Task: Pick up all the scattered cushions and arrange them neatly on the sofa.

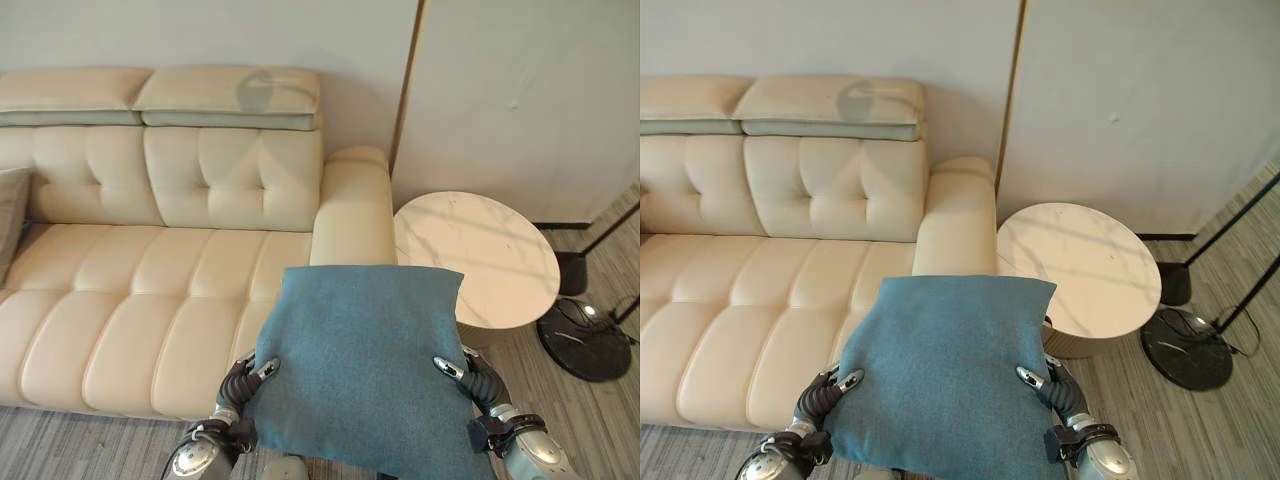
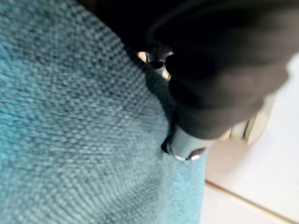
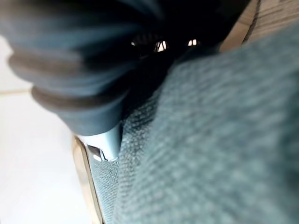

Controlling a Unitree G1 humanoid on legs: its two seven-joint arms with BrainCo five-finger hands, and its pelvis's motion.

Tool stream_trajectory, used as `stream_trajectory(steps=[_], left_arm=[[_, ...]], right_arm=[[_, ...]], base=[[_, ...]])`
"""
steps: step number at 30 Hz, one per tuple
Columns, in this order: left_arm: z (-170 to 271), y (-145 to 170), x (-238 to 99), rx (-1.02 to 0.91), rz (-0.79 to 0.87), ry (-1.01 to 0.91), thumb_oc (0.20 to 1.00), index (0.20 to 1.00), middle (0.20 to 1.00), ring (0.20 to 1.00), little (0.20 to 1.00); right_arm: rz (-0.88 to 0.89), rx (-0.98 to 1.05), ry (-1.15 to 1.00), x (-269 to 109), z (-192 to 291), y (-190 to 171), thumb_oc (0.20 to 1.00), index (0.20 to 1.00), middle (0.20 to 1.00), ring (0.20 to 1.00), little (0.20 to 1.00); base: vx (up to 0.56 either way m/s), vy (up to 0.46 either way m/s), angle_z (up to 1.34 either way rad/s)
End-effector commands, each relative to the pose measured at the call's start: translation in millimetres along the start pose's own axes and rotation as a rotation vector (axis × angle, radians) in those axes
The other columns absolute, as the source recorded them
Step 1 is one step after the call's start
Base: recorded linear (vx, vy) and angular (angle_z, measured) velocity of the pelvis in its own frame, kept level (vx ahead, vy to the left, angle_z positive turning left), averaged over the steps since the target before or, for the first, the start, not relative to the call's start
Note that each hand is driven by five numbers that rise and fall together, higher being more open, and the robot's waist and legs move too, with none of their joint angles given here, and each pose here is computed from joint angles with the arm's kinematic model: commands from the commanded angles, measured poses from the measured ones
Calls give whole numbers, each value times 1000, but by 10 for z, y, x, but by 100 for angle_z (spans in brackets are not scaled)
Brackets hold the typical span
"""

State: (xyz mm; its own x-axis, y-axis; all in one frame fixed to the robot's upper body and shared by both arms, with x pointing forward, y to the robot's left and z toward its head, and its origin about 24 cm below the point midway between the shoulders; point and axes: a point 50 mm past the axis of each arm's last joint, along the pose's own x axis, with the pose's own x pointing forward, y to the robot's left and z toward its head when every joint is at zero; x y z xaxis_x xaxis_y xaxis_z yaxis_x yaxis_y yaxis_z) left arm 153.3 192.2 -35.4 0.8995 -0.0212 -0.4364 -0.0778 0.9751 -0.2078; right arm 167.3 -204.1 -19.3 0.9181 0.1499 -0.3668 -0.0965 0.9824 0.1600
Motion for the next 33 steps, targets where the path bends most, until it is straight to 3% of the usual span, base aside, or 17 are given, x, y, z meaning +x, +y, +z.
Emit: stream_trajectory(steps=[1, 18, 27, 33], left_arm=[[729, -131, 57, 16, -83, -361, 200, 200, 200, 200, 200], [808, -214, 70, -4, -112, -402, 200, 200, 200, 200, 200], [826, -205, 96, -23, -95, -415, 200, 200, 200, 200, 200], [944, -161, 135, 40, -61, -448, 200, 200, 200, 200, 200]], right_arm=[[172, 38, -273, 124, 525, 340, 200, 200, 200, 200, 200], [183, 7, -346, 223, 719, 396, 200, 200, 200, 200, 200], [173, -7, -355, 271, 741, 444, 200, 200, 200, 200, 200], [219, 49, -354, 362, 699, 706, 200, 200, 200, 200, 200]], base=[[-158, -87, 54], [-58, 56, 62], [110, 345, 60], [161, 465, 42]])
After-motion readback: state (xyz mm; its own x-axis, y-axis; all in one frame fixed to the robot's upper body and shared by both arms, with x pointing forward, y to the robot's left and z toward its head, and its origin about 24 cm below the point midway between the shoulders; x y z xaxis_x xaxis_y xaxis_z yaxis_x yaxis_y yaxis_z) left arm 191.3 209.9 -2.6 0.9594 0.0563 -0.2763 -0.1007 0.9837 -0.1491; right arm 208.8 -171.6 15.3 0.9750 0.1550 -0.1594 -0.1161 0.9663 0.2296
